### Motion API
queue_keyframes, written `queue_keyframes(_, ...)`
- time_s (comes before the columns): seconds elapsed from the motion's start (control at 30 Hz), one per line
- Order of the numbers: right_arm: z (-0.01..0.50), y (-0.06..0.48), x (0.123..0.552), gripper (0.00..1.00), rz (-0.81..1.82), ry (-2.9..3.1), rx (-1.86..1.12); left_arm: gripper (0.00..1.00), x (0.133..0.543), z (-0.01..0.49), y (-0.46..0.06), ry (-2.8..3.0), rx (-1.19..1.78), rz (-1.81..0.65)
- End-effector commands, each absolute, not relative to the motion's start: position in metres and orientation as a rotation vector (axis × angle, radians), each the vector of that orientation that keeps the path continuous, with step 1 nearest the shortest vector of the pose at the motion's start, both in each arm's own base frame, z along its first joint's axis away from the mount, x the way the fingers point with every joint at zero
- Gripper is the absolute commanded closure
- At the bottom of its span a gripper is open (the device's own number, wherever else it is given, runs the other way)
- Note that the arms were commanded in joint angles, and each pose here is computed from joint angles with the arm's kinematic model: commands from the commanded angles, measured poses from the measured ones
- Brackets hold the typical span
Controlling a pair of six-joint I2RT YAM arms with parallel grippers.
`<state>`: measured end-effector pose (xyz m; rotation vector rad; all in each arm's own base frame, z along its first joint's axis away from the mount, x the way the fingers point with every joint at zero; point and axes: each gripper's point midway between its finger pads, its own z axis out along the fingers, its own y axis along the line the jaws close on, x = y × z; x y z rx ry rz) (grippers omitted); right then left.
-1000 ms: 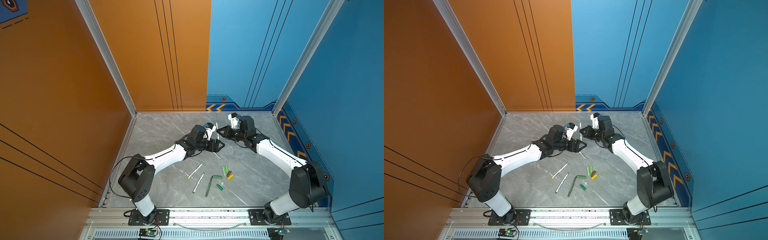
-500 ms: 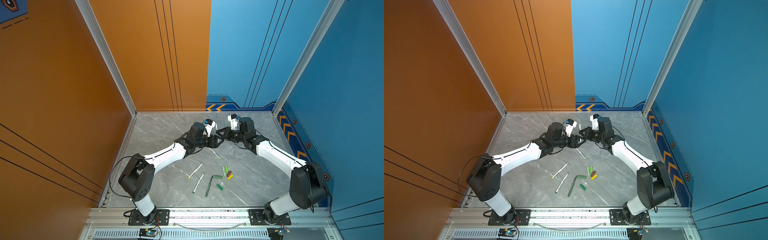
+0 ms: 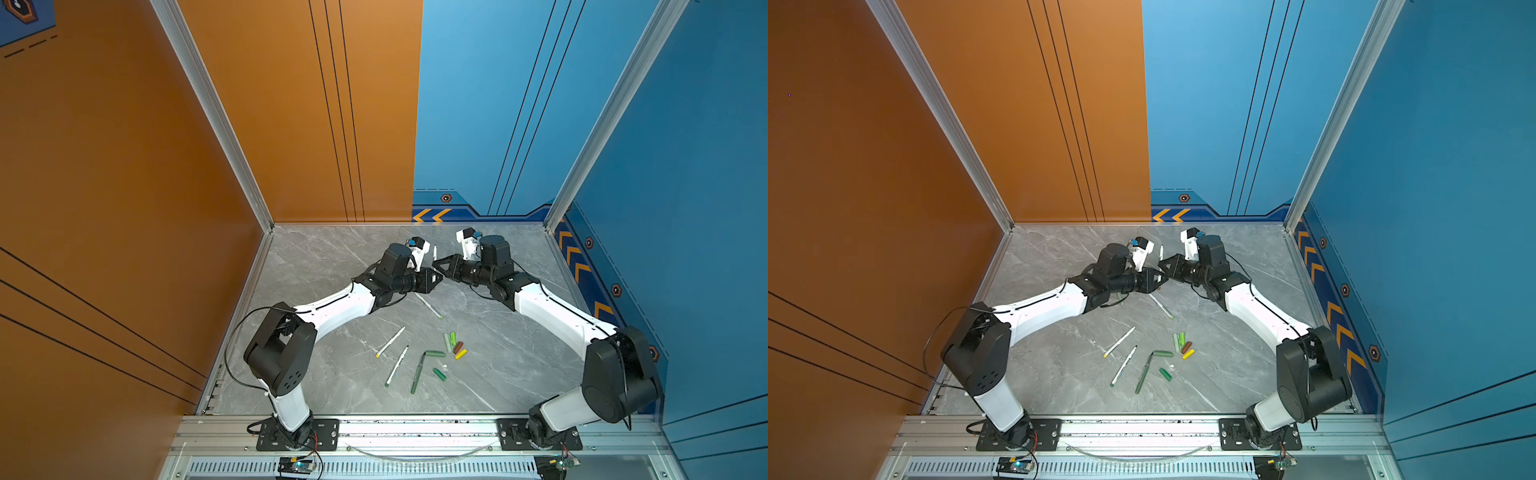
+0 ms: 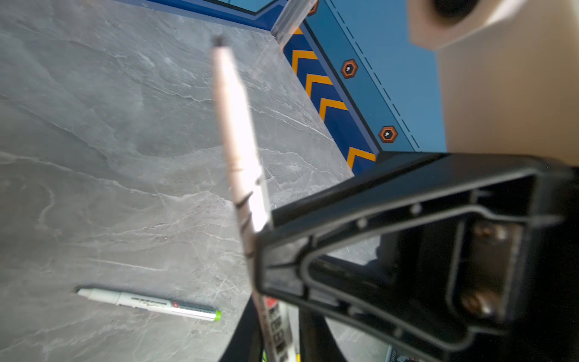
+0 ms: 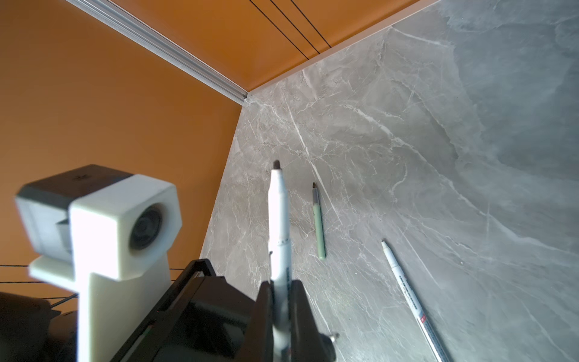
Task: Insert pens into pen caps
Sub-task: Pass a pen.
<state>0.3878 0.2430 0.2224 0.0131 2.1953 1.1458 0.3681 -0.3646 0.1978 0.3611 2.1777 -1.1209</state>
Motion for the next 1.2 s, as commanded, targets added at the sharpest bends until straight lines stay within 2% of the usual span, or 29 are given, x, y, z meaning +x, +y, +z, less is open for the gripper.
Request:
queue_keyframes(0.0,0.232,0.246,0.38,0.97,1.181,2.165,-0.016,0.89,0.377,0.211,-0.362,2.132,0.361,-1.098)
queue_keyframes(0.1,0.234,0.243,0.381,0.88,1.172,2.159,-0.006,1.0,0.377,0.209,-0.36,2.136,0.359,-1.095)
queue_keyframes(0.13,0.236,0.243,0.381,0.83,1.172,2.155,-0.004,1.0,0.377,0.208,-0.359,2.14,0.359,-1.096)
queue_keyframes(0.2,0.239,0.241,0.381,0.67,1.168,2.146,-0.001,1.0,0.375,0.206,-0.357,2.144,0.366,-1.098)
queue_keyframes(0.3,0.244,0.238,0.382,0.49,1.157,2.135,0.005,1.0,0.37,0.203,-0.357,2.147,0.397,-1.107)
queue_keyframes(0.4,0.244,0.236,0.386,0.43,1.138,2.14,0.004,1.0,0.364,0.201,-0.357,2.149,0.437,-1.116)
queue_keyframes(0.57,0.238,0.237,0.395,0.42,1.11,2.16,0.008,1.0,0.351,0.201,-0.362,2.15,0.505,-1.123)
queue_keyframes(0.63,0.237,0.237,0.398,0.43,1.102,2.161,0.014,1.0,0.347,0.201,-0.363,2.149,0.526,-1.119)
queue_keyframes(0.7,0.236,0.238,0.401,0.48,1.103,2.162,0.017,1.0,0.343,0.199,-0.364,2.158,0.548,-1.102)
queue_keyframes(0.93,0.226,0.241,0.403,0.74,1.09,2.187,0.021,1.0,0.335,0.2,-0.367,2.155,0.601,-1.08)
queue_keyframes(1.07,0.226,0.239,0.4,0.96,1.067,2.186,0.023,1.0,0.337,0.203,-0.365,2.15,0.583,-1.064)
queue_keyframes(1.13,0.226,0.237,0.398,1.0,1.056,2.184,0.024,1.0,0.34,0.204,-0.362,2.15,0.567,-1.054)
queue_keyframes(1.17,0.226,0.237,0.397,1.0,1.053,2.182,0.024,0.94,0.341,0.205,-0.362,2.149,0.56,-1.049)
